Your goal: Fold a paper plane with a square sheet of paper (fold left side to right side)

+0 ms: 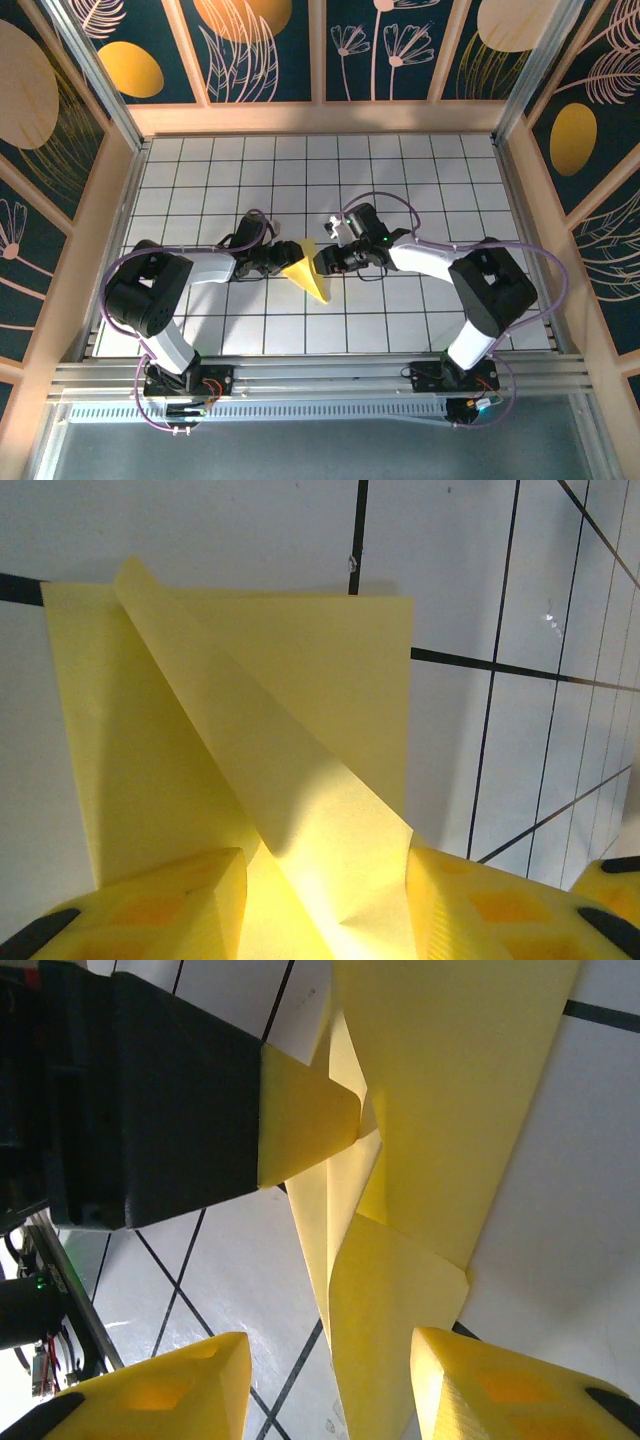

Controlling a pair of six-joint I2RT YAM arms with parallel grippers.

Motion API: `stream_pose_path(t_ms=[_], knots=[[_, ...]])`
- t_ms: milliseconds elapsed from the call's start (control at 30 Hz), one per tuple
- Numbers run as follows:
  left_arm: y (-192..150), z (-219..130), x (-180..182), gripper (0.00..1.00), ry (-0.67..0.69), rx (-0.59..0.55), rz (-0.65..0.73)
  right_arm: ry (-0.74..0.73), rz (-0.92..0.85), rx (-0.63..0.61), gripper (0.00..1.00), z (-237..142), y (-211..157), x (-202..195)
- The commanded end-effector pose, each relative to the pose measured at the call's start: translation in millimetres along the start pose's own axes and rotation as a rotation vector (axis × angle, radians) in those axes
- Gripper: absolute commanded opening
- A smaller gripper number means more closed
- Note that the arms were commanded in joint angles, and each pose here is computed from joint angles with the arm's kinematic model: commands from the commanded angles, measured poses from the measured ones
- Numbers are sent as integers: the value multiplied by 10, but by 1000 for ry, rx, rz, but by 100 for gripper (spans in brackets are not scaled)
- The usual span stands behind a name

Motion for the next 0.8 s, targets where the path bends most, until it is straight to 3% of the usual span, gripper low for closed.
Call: stream_pose_path(t_ms=[0, 433, 767], knots=[[-151, 57, 246, 46, 114, 44, -12, 58, 16, 28, 46, 126, 49, 51], [-148, 42, 235, 46, 111, 40, -13, 98, 51, 52, 34, 360, 143, 8], [-144, 40, 228, 46, 108, 39, -11, 88, 73, 59, 6, 388, 116, -62]])
Point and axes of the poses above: each hand's point on the last joint's axis, 136 mm out from that joint toward the fingers, its own z axis out along the fingers, its own x axis along the line the jaws close on, y = z × x, the point moved 4 cm from there along -z, back along the fingers, and after that the axes turned 12 degrees about z, right-handed, at the moved point
